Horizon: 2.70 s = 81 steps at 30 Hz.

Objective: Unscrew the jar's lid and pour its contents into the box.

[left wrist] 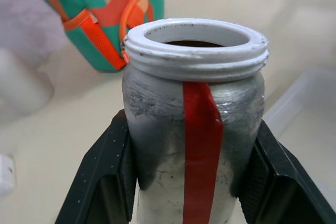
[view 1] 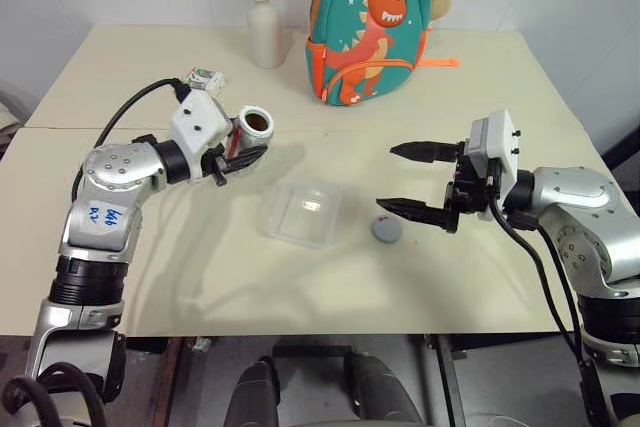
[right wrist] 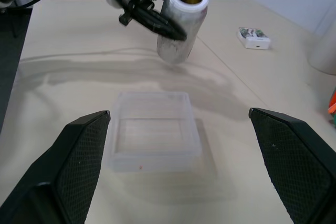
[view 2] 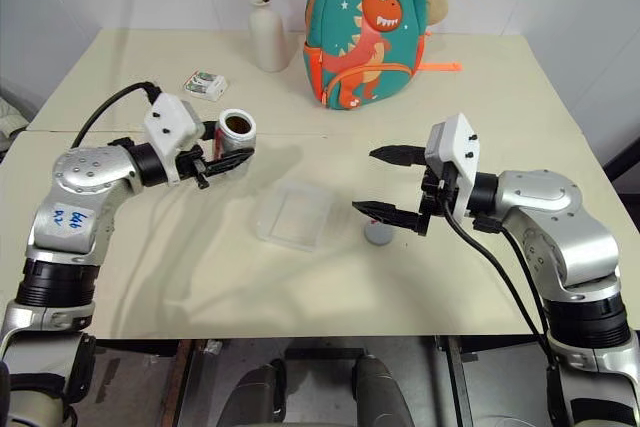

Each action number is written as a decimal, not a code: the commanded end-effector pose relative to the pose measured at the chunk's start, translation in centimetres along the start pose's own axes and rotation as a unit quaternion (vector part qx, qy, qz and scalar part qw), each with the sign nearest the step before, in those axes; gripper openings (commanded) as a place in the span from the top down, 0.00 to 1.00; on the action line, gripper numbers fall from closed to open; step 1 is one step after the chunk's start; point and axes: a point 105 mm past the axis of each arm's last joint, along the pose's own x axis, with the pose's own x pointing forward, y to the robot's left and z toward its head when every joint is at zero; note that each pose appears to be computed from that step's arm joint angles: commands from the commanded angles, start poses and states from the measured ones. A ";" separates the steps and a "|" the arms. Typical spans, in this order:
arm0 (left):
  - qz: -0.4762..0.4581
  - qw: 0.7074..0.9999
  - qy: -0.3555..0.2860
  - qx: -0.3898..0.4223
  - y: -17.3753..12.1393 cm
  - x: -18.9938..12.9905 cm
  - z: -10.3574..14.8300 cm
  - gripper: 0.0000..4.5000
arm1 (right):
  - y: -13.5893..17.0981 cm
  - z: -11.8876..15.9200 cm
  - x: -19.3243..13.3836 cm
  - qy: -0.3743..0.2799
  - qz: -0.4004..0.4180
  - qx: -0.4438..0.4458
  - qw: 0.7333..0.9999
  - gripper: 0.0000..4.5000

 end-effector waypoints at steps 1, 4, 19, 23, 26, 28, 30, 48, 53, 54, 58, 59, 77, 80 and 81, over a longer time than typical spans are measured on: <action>0.052 0.980 0.002 0.194 1.3 0.2 2.8 0.55 | 0.4 0.8 0.0 -0.014 -0.006 -0.015 1.000 0.01; 0.098 0.906 0.014 0.411 1.6 0.8 4.3 0.55 | 0.3 0.6 -0.1 -0.017 -0.015 -0.009 1.000 0.01; 0.179 0.548 -0.121 0.808 -2.2 4.9 8.0 0.55 | -1.0 1.8 1.6 -0.095 -0.075 0.041 0.992 0.01; 0.198 0.529 -0.124 0.816 -1.6 5.1 8.9 0.55 | -1.1 1.7 1.6 -0.103 -0.080 0.051 0.990 0.01; 0.177 0.530 -0.117 0.821 -1.6 4.5 7.6 0.55 | -1.2 1.7 1.6 -0.106 -0.082 0.054 0.990 0.01; 0.167 0.535 -0.115 0.820 -1.9 4.2 7.2 0.55 | -1.4 1.8 1.7 -0.107 -0.082 0.054 0.989 0.01; 0.168 0.559 -0.101 0.805 -1.4 4.0 6.9 0.55 | -1.6 1.8 1.7 -0.108 -0.083 0.054 0.989 0.01; 0.292 0.945 0.002 -0.147 6.4 -1.8 -3.1 0.55 | -0.7 1.0 0.9 -0.088 -0.085 0.062 0.991 0.01; 0.335 0.907 0.018 -0.256 7.3 -3.4 -7.1 0.55 | -0.2 1.0 0.6 -0.078 -0.082 0.061 0.992 0.01; 0.341 0.903 0.012 -0.260 7.5 -3.7 -7.8 0.55 | -0.2 1.0 0.6 -0.076 -0.081 0.060 0.992 0.01; 0.348 0.898 -0.063 -0.263 7.9 -4.2 -7.9 0.55 | -0.1 1.1 0.6 -0.072 -0.082 0.058 0.992 0.01; 0.344 0.898 -0.061 -0.267 7.7 -3.9 -8.4 0.55 | -0.1 1.2 0.5 -0.072 -0.082 0.057 0.992 0.01; 0.332 0.902 -0.044 -0.274 6.2 -5.2 -11.4 0.00 | -0.2 1.6 1.0 -0.075 -0.071 0.050 0.993 0.00; 0.327 0.906 -0.039 -0.265 6.0 -5.5 -11.2 0.00 | -0.1 1.5 1.1 -0.074 -0.066 0.049 0.994 0.00; 0.323 0.908 -0.042 -0.264 5.9 -5.6 -11.1 0.00 | -0.1 1.5 1.1 -0.073 -0.063 0.048 0.994 0.00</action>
